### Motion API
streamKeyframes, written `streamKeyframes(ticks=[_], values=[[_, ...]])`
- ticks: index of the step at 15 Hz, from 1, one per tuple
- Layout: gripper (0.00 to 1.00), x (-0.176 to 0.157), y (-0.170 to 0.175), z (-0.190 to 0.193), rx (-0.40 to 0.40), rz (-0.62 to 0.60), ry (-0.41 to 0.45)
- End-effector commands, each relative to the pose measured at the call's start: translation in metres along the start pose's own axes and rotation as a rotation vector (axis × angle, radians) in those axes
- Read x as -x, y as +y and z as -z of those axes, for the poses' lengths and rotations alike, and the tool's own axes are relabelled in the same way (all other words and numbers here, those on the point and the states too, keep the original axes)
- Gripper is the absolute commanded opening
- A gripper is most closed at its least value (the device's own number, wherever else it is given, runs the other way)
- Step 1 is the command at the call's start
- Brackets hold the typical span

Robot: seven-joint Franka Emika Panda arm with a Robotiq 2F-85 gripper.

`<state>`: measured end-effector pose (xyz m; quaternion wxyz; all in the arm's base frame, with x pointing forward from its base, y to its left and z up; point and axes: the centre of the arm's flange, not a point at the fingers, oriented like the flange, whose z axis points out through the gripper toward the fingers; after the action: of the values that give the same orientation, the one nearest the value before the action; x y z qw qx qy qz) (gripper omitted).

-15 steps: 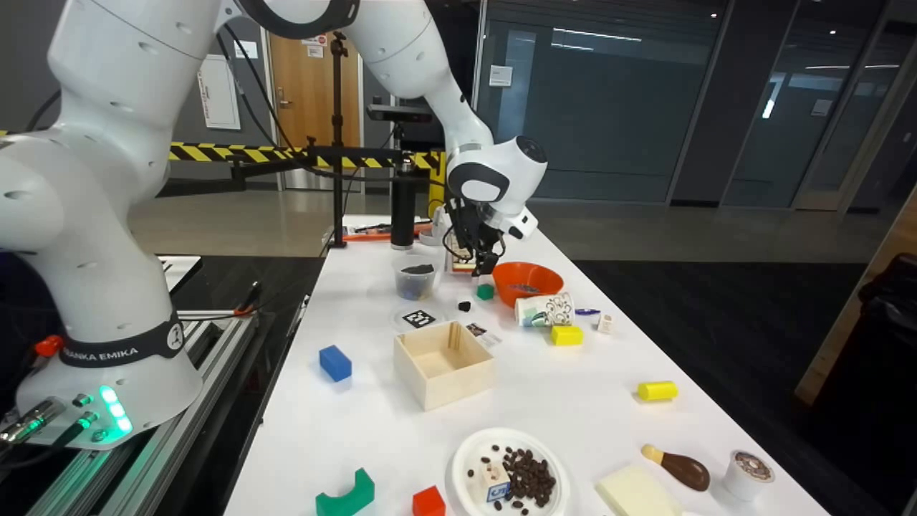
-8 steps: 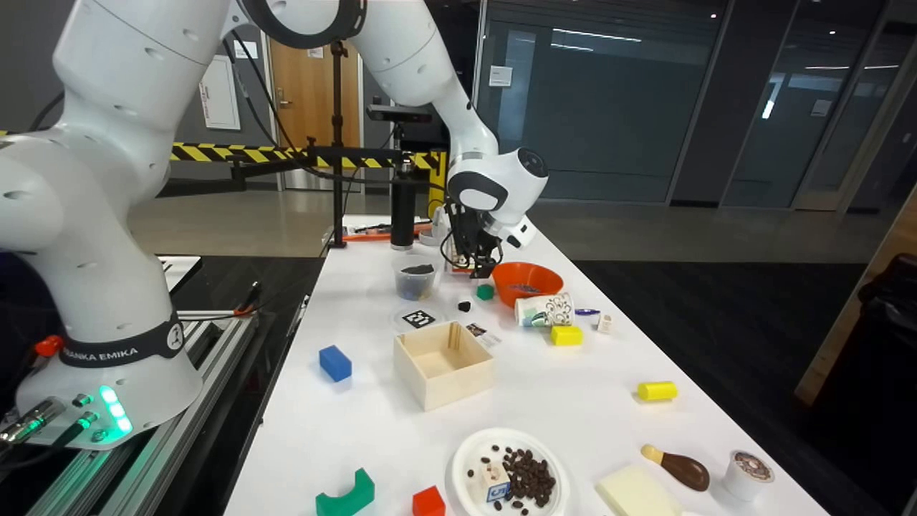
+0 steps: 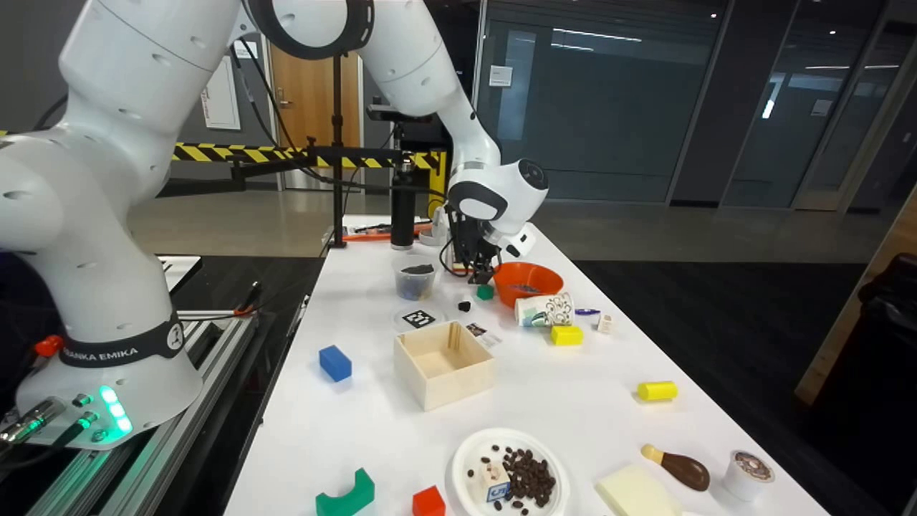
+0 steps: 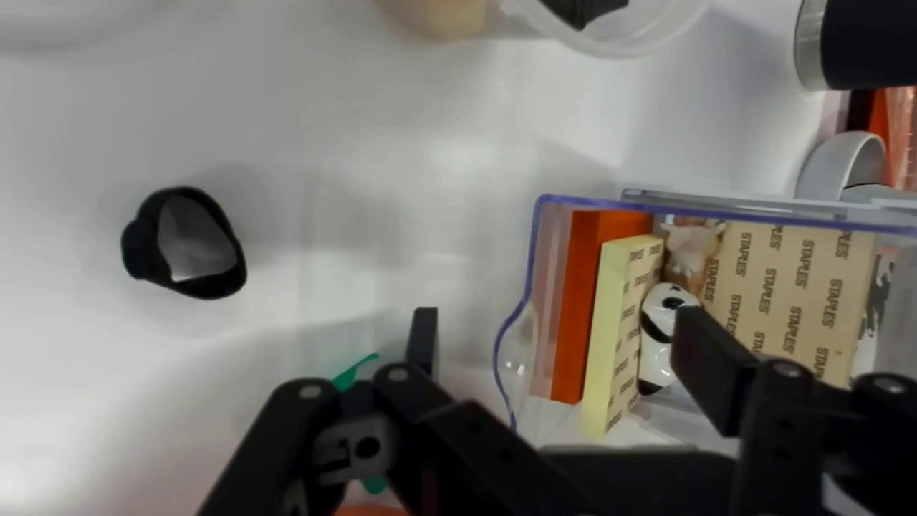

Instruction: Put the brown object and panda in the white container on the left then close the container.

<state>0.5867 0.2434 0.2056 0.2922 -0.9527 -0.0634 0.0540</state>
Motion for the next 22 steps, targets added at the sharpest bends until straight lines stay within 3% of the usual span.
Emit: streamKeyframes(ticks=[1,4,5,7,9,11,16,22], values=[[0.59,-0.006,0.004,-0.004,-0.049,0.001,0.019],[0.49,-0.007,0.006,-0.006,-0.056,-0.001,0.018],[0.5,-0.006,0.007,-0.006,-0.057,-0.002,0.018],[0.39,-0.006,0.007,-0.006,-0.059,0.0,0.019],[0.15,-0.005,0.004,-0.004,-0.063,0.011,0.022],[0.03,-0.004,0.0,-0.001,-0.068,0.025,0.026],[0.04,0.0,-0.024,0.008,-0.088,0.087,0.045],[0.03,0.011,-0.054,0.02,-0.052,0.16,0.062]])
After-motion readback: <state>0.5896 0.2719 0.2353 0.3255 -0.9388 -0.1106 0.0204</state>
